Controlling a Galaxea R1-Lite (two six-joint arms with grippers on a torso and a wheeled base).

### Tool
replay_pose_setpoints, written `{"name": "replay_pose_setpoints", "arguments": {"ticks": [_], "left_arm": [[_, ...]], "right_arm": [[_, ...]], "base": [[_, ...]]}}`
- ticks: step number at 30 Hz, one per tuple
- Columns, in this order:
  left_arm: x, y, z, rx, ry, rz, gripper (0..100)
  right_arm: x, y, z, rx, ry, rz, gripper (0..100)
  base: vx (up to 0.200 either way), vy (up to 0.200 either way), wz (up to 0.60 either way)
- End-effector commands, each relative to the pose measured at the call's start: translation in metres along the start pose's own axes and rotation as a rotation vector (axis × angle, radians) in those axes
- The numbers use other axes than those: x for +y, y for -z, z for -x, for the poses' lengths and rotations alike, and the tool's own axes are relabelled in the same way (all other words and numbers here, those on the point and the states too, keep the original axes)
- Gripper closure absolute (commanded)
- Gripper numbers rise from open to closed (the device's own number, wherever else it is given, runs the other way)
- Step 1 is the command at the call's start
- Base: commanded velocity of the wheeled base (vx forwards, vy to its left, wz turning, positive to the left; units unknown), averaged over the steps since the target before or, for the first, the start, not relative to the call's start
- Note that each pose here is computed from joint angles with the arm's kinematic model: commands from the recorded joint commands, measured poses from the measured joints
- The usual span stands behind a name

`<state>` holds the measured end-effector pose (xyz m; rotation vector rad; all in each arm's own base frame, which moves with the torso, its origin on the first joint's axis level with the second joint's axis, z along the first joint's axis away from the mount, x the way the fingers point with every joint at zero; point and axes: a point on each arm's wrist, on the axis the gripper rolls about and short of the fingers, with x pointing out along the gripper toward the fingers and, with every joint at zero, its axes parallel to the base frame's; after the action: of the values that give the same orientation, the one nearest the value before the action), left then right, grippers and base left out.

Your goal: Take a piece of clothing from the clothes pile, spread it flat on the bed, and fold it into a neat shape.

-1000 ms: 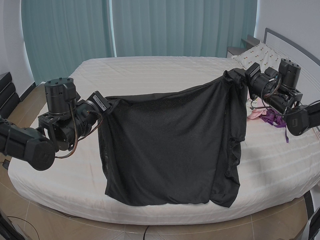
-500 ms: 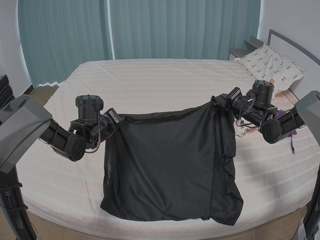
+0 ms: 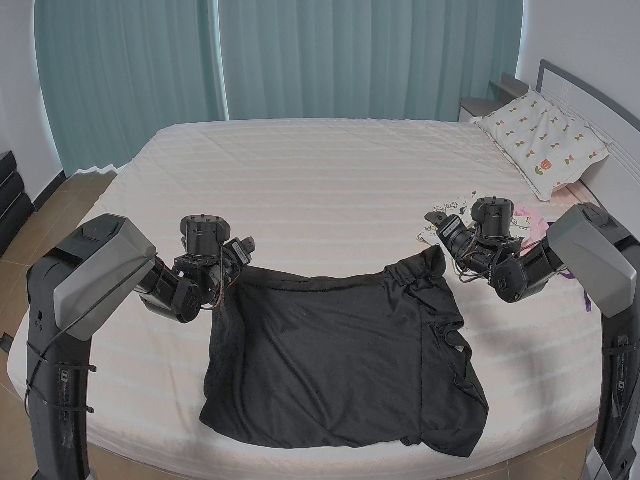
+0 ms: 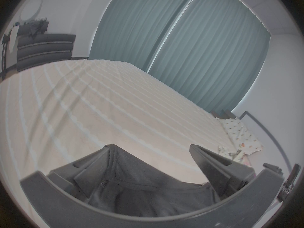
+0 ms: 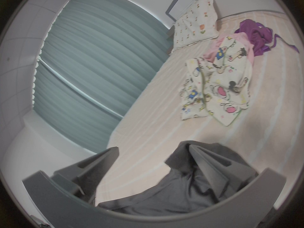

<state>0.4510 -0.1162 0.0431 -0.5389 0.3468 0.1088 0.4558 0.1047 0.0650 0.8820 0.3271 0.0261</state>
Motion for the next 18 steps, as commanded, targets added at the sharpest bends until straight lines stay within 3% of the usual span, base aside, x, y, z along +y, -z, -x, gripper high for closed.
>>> {"name": "replay_pose_setpoints", "arguments": {"ticks": [1, 9, 18], "left_arm": [[0.022, 0.01, -0.018, 0.001, -0.066, -0.032, 0], [0.03, -0.01, -0.017, -0.038, -0.084, -0.022, 0], [0.027, -0.054, -0.021, -0.128, -0.074, -0.12, 0]], "right_arm": [[-0.023, -0.003, -0.019, -0.041, 0.119, 0.013, 0], [-0.047, -0.012, -0.012, -0.027, 0.222, 0.007, 0], [-0.07, 0.001, 0.009, 0.07, 0.316, 0.006, 0]], "base": [[0.0, 0.0, 0.0], [0.0, 0.0, 0.0], [0.0, 0.0, 0.0]]}}
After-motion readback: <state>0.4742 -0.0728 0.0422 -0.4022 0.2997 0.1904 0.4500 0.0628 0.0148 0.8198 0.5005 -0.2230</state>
